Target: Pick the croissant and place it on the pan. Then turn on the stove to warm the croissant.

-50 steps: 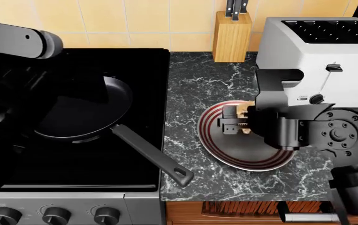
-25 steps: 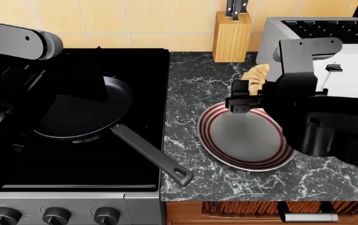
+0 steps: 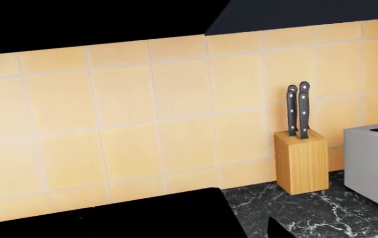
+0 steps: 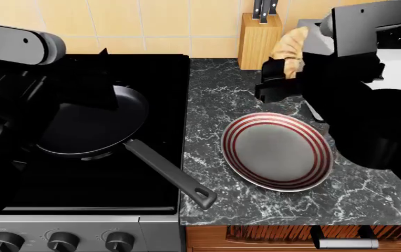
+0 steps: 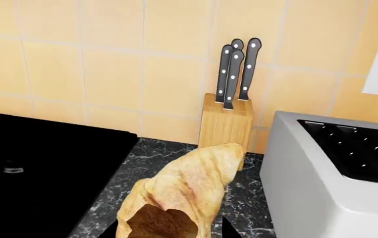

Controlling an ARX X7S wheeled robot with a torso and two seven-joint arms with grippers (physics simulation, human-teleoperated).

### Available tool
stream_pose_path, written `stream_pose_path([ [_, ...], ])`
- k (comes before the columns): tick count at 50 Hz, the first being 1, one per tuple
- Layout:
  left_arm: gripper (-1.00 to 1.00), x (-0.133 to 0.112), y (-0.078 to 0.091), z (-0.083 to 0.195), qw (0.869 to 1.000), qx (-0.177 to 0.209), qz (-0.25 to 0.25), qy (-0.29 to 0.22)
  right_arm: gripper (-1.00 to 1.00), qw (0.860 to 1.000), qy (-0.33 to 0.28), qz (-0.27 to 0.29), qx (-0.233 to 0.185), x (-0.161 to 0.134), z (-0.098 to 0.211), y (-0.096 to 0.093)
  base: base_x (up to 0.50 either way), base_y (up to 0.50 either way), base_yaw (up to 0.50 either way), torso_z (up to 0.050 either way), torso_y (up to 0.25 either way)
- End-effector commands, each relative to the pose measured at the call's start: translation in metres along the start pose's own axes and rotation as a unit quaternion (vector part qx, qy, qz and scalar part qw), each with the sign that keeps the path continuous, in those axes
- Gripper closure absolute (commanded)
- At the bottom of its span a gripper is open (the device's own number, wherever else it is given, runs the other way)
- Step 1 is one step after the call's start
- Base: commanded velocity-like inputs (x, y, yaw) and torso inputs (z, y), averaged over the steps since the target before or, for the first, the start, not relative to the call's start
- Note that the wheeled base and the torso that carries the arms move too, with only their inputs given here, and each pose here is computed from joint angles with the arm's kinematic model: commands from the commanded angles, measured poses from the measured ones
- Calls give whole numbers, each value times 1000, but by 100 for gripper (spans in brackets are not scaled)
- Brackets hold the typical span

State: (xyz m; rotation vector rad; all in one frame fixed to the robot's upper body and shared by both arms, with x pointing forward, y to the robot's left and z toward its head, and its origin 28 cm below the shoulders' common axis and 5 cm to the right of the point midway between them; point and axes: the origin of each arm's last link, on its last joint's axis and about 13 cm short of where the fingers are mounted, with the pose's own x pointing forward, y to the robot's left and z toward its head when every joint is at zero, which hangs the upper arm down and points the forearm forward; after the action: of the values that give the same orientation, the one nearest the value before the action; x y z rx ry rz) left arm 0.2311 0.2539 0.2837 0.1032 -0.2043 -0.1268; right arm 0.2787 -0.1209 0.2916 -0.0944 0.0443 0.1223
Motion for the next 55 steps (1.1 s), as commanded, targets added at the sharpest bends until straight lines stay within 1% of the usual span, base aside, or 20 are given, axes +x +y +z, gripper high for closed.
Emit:
stream_pose_path([
  [1,-100,0,0,0,1000,-2,4,-5,100,1000,-28,6,-7,-4,11,-3,0,0,0,0,0],
  [13,-100,0,0,0,1000,-2,8,-5,100,999,-39,8,-14,-4,16,-4,0,33,0,0,0],
  [55,-100,0,0,0,1000,-2,9,-2,100,999,-44,21,-22,-1,18,-1,65,500,0,0,0],
])
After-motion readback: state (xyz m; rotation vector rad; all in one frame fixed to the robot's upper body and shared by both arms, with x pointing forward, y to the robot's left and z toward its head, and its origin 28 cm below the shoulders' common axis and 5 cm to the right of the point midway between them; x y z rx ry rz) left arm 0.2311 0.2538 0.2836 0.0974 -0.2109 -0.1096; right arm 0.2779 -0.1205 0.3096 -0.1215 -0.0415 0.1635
